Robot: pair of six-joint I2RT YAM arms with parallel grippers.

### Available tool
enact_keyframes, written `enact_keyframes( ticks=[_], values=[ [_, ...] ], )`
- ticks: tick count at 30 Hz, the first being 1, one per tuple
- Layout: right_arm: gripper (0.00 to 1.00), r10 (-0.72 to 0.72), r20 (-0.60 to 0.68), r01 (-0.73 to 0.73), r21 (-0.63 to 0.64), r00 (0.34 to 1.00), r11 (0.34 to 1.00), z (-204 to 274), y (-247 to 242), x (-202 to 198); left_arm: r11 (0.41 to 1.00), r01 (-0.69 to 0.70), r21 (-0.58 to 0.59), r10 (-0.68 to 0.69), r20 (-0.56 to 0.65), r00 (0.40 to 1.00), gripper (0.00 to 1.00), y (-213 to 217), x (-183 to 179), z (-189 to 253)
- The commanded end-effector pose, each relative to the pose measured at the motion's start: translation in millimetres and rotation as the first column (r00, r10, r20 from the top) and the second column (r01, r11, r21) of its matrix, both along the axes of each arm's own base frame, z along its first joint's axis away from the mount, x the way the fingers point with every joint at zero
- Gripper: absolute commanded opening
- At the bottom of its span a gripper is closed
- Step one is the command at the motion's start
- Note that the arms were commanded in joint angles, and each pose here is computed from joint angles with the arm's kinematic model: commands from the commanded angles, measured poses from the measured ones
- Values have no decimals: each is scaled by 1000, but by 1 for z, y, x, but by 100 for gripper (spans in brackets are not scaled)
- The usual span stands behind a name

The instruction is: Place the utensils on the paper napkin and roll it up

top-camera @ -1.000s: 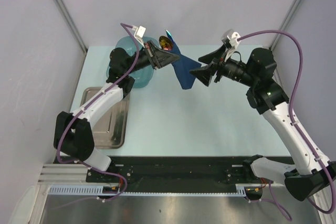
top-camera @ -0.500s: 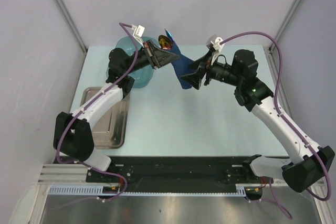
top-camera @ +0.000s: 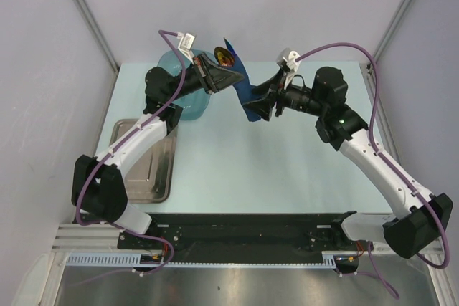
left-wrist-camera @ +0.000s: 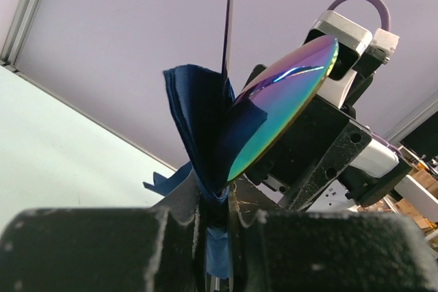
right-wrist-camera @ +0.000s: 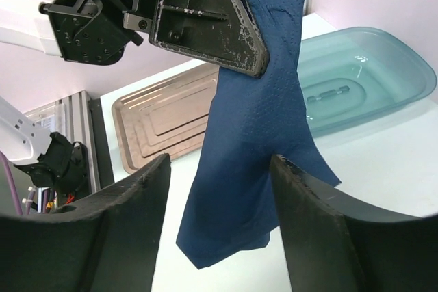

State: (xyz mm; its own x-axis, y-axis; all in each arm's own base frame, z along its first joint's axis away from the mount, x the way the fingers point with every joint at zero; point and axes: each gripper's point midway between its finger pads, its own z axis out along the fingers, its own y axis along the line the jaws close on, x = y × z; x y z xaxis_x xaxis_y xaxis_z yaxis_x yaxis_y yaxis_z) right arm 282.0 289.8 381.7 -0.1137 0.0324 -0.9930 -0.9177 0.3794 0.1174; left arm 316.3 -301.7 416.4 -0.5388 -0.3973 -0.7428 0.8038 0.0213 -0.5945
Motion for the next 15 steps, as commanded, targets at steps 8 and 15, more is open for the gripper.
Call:
enact_keyframes(
  ticks=[8,15],
  values=[
    [59,49,41,-51,30,998,998,11,9,-2,997,34,-67,-26,119,993,0,8,-26,39],
    [60,40,35,-41,32,999,999,11,10,4,996,59,-66,-50,137,989,0,6,-35,40]
  ],
)
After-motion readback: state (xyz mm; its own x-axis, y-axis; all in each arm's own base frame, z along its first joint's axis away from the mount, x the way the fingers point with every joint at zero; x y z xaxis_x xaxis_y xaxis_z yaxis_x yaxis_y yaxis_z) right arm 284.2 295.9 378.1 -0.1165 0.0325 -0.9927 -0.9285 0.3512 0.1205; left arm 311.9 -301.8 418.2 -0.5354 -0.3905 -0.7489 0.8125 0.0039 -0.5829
